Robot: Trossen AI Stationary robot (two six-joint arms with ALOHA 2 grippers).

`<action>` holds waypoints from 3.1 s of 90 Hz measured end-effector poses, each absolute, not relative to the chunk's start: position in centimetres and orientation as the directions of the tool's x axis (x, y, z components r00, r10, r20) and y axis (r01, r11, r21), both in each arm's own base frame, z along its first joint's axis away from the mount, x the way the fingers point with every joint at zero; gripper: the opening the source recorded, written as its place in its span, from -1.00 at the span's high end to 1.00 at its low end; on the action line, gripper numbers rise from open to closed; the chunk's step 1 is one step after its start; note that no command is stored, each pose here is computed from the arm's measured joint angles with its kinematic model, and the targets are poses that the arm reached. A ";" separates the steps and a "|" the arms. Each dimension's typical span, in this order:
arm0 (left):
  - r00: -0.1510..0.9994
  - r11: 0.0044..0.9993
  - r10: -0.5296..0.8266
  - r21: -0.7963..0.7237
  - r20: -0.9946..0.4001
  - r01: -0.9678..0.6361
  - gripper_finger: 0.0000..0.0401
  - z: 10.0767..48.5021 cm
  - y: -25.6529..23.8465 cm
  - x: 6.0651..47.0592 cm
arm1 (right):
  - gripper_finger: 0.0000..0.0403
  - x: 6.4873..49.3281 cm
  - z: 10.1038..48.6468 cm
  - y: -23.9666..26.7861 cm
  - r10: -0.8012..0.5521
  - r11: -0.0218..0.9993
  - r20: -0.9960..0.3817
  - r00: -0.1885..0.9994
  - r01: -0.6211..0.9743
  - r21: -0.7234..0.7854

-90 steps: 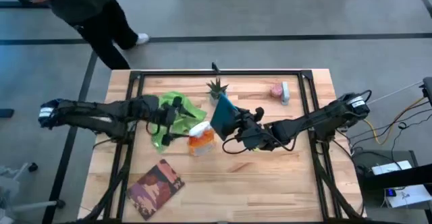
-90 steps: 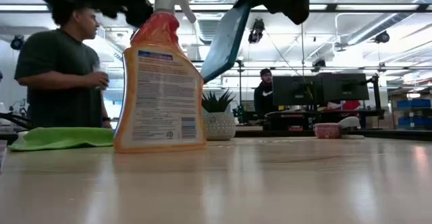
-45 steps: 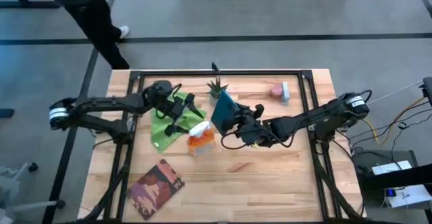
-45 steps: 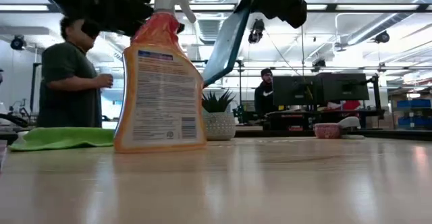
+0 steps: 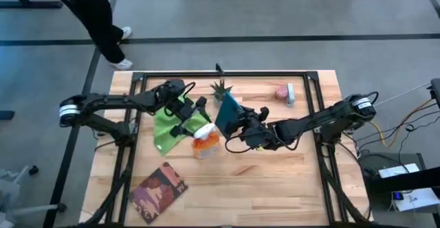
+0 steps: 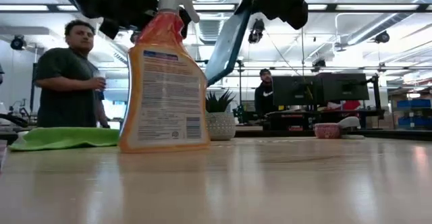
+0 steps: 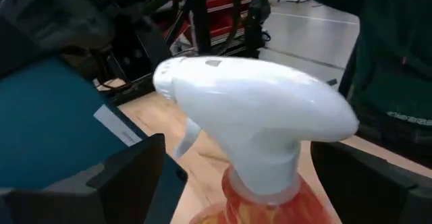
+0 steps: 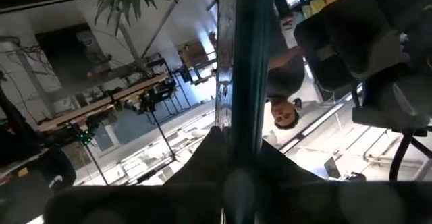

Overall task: Apply microfiber cloth
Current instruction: Spray the front and back of the tablet with the spray bottle

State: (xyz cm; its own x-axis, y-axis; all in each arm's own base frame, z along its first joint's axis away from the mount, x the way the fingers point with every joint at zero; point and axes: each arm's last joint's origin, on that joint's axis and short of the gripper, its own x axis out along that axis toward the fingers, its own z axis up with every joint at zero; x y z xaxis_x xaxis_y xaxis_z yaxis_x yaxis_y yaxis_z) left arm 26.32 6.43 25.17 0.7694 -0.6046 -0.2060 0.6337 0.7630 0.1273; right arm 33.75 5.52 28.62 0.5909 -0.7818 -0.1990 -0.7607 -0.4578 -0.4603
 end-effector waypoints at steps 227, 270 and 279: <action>0.725 0.726 -0.671 0.062 -0.157 0.685 -0.74 23.3 5.0 29.2 | 0.97 32.8 29.7 8.7 -0.763 -0.560 -0.191 0.618 -0.779 -0.281; 0.726 0.725 -0.670 0.074 -0.159 0.685 -0.74 23.3 5.0 29.1 | 0.97 32.3 32.1 8.9 -0.770 -0.547 -0.170 0.615 -0.774 -0.319; 0.726 0.725 -0.670 0.073 -0.159 0.685 -0.73 23.2 5.0 29.1 | 0.97 32.2 32.4 8.9 -0.770 -0.547 -0.180 0.612 -0.779 -0.307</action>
State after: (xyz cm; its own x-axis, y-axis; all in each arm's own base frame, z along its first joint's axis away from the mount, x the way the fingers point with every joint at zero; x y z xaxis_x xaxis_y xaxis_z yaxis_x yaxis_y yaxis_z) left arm 29.15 4.96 23.25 0.7256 -0.6695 -0.1589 0.6849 0.7250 0.0726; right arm 32.23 8.89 32.39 0.6122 -0.7698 -0.1804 -0.7786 -0.5471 -0.3074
